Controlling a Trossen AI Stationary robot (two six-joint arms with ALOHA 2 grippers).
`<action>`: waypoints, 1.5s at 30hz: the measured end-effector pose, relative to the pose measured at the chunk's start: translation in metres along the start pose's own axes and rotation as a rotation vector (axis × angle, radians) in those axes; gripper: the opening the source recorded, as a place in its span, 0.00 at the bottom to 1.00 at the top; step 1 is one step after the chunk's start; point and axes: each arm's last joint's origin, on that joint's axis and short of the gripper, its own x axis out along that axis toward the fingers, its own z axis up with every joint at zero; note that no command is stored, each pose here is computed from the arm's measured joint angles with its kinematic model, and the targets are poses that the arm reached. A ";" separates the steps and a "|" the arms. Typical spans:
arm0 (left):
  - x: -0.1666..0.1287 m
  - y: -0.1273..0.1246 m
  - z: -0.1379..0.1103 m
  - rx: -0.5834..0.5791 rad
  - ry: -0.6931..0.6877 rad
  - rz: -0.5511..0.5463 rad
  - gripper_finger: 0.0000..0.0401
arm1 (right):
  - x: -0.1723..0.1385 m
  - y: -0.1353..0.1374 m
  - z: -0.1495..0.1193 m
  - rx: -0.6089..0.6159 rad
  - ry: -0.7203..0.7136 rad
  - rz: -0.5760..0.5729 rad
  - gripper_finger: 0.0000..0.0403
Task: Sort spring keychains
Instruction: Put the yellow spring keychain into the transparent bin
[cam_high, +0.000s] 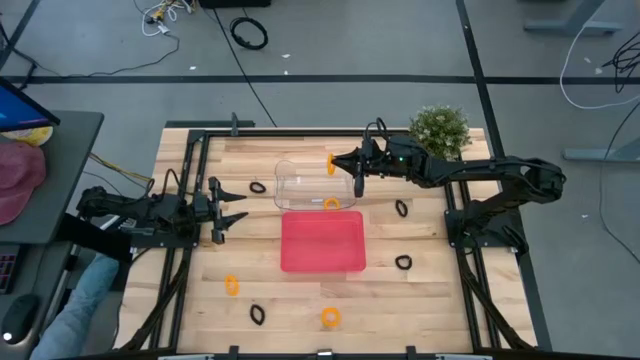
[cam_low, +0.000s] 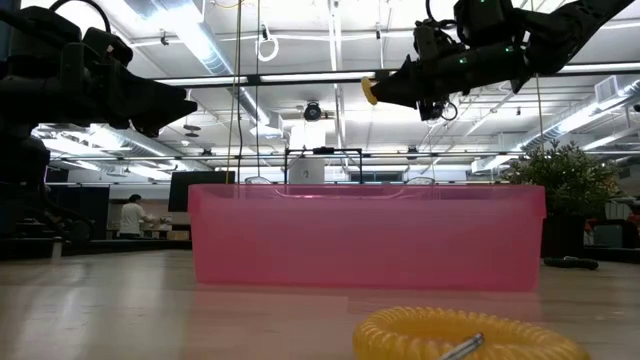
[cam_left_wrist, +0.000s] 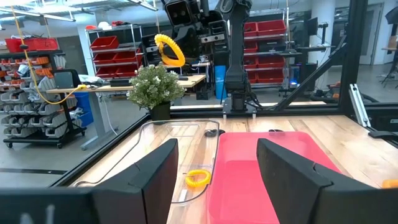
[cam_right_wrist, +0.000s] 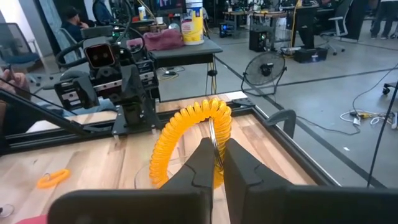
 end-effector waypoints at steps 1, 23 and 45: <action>0.000 0.000 0.000 0.001 0.000 0.000 0.55 | 0.000 0.000 0.000 0.000 0.000 0.000 0.03; 0.000 0.000 0.000 0.001 0.001 0.000 0.55 | 0.000 0.001 0.000 0.017 0.001 0.026 0.10; 0.000 0.000 0.000 0.000 0.001 0.000 0.55 | 0.000 -0.001 -0.005 0.037 0.048 -0.016 0.18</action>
